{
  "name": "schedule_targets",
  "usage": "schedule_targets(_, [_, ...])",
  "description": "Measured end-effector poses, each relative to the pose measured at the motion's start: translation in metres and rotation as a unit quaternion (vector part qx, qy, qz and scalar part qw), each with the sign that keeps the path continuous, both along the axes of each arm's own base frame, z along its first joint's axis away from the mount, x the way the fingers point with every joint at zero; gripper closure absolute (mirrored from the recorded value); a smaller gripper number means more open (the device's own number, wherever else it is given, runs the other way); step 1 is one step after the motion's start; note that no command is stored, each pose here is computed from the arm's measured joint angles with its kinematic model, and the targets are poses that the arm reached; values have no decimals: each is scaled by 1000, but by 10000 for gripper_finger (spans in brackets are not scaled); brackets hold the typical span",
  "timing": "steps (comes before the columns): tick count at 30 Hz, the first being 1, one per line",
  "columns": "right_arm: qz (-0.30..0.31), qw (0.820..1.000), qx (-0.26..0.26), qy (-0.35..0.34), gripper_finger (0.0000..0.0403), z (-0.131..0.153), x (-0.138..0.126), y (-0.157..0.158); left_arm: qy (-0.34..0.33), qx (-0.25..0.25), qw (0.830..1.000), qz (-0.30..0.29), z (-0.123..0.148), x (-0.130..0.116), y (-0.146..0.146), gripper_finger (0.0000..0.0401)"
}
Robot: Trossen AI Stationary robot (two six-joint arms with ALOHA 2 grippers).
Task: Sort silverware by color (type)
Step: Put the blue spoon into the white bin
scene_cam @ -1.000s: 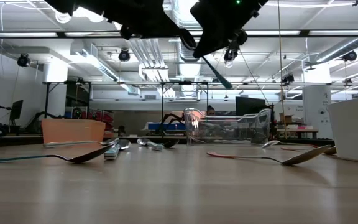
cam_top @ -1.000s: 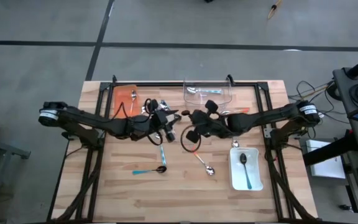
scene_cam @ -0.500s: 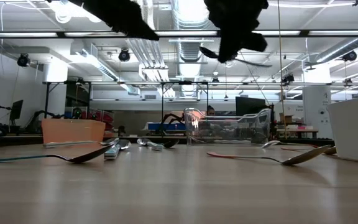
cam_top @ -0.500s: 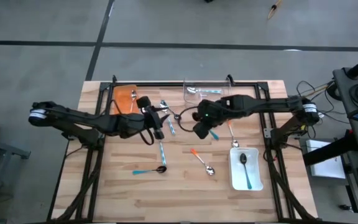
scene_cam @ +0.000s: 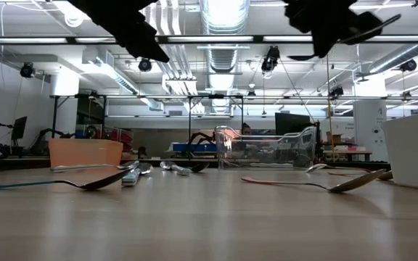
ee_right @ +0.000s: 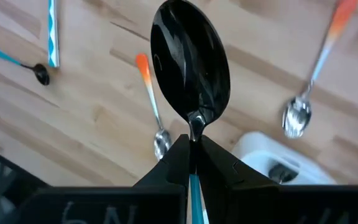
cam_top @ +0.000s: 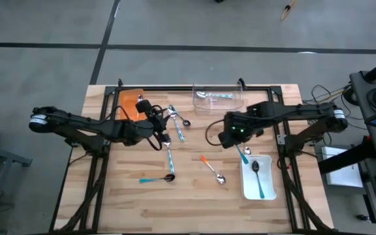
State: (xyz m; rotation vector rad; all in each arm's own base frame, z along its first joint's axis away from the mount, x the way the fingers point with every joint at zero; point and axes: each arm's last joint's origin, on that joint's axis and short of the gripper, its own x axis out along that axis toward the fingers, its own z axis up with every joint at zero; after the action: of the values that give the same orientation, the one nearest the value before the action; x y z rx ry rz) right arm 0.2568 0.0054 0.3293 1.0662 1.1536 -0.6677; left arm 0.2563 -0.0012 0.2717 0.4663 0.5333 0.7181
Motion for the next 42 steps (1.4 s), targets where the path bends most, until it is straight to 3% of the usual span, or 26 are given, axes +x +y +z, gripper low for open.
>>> schedule_targets(8, [-55, 998, 36, 27, 391, -15, -37, 27, 4, 1, 1000, 1, -1, 0, 0, 280])
schedule_targets(17, [-86, 990, 60, 90, 391, -61, -75, 51, 4, 1, 1000, 1, -1, 0, 0, 280])
schedule_targets(24, [-120, 985, 118, 36, 390, -95, -75, 66, 3, 0, 1000, 1, -1, 0, 0, 280])
schedule_targets(30, [-152, 977, 148, 34, 390, -107, -77, 78, 3, 0, 1000, 1, -1, 0, 0, 280])
schedule_targets(42, [-188, 968, 138, 88, 390, -114, -93, 92, 10, 1, 1000, 1, -2, 0, 0, 280])
